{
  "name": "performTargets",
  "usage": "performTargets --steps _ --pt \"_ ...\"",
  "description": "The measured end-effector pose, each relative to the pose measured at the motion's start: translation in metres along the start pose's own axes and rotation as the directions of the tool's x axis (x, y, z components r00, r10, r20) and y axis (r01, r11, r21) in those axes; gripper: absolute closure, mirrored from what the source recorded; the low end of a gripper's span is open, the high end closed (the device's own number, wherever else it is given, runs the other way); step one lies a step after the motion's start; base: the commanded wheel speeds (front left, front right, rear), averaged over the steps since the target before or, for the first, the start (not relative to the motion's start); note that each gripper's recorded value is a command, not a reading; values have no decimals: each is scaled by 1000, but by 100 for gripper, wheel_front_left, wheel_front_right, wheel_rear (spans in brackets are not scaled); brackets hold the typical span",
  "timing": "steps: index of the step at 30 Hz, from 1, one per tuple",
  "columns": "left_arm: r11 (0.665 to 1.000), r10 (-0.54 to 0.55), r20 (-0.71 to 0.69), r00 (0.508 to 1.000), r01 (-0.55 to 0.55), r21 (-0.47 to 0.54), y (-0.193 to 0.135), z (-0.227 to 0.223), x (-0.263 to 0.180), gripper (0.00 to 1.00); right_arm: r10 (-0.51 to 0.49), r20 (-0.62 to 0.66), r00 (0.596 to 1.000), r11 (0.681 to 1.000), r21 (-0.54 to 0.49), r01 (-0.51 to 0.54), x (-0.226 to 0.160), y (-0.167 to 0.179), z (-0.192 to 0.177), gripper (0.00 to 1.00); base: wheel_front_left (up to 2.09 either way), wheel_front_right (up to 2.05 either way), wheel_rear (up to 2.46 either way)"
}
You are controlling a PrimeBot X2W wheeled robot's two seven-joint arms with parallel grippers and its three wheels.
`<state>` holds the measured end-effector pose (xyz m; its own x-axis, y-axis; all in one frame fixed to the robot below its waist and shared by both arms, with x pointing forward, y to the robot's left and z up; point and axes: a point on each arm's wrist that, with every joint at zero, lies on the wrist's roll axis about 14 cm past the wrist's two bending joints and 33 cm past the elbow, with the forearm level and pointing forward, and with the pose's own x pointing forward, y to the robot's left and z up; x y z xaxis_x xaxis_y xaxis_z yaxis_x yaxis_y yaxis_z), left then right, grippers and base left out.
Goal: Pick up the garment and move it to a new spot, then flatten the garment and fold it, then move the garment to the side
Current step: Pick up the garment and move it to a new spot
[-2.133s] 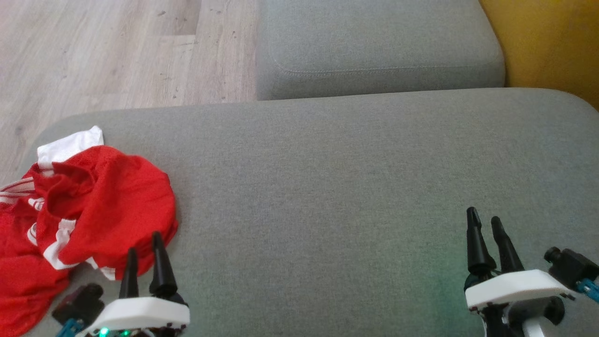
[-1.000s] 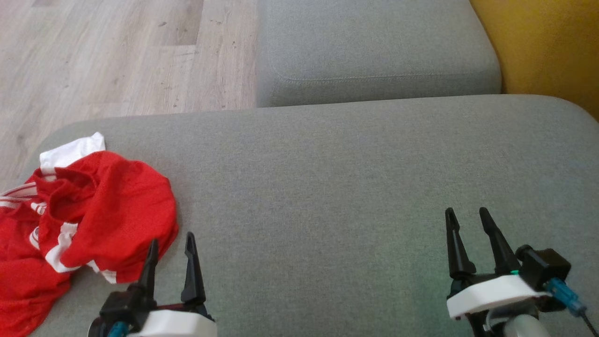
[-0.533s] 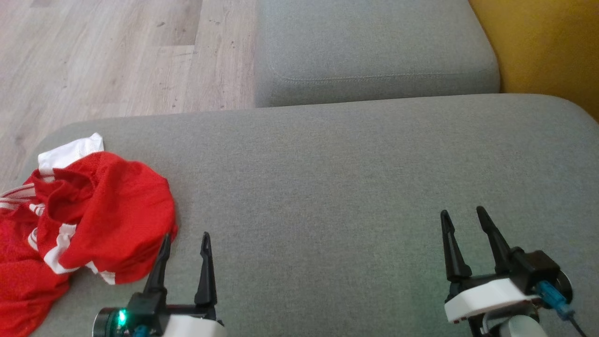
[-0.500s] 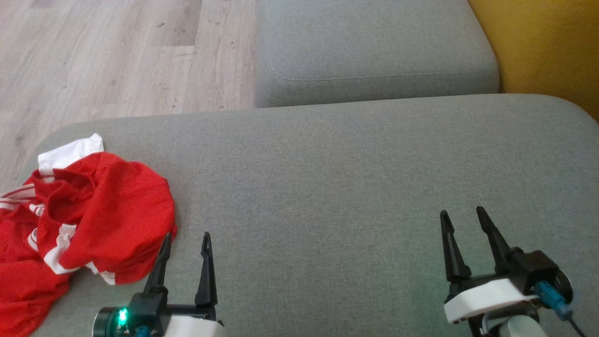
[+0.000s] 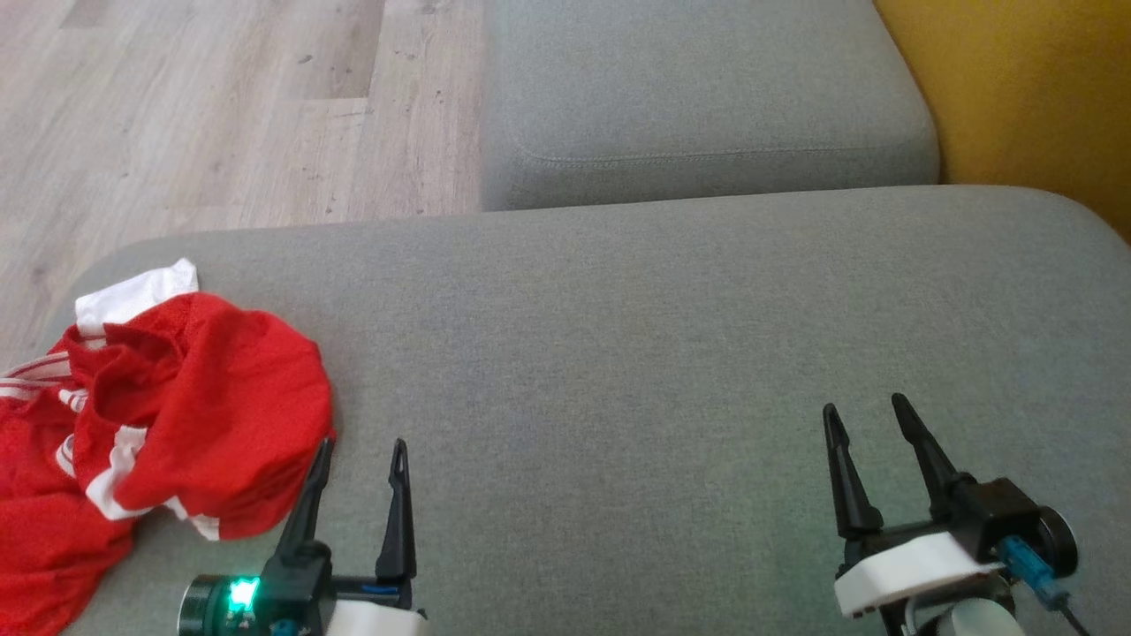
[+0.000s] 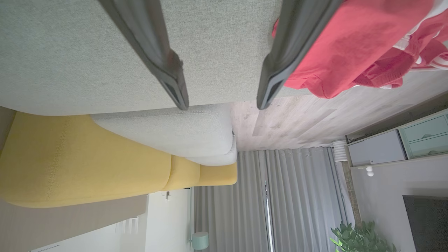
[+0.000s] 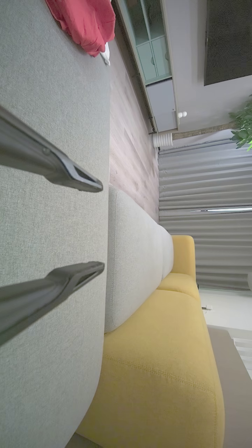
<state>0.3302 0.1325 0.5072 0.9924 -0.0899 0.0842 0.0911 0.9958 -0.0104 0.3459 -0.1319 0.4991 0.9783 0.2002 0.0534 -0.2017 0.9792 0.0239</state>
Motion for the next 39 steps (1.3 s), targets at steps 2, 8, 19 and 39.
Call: performTargets --steps 2,8,19,39 --pt "1000 4 0 1000 -4 0 1 0 -1 0 3 1 1000 1000 4 -3 1 1 0 0 0 0 0" --pt "1000 29 -4 1000 -29 1 9 -1 -5 0 35 -3 999 999 1 -35 5 10 -1 0 0 0 0" --pt "987 162 -10 987 -161 10 46 -4 -28 0 173 -42 984 985 -1 -174 19 53 -13 0 0 0 0" --pt "840 536 24 844 -536 79 149 11 -106 0 485 -108 868 873 -1 -488 47 156 -37 0 0 0 0"
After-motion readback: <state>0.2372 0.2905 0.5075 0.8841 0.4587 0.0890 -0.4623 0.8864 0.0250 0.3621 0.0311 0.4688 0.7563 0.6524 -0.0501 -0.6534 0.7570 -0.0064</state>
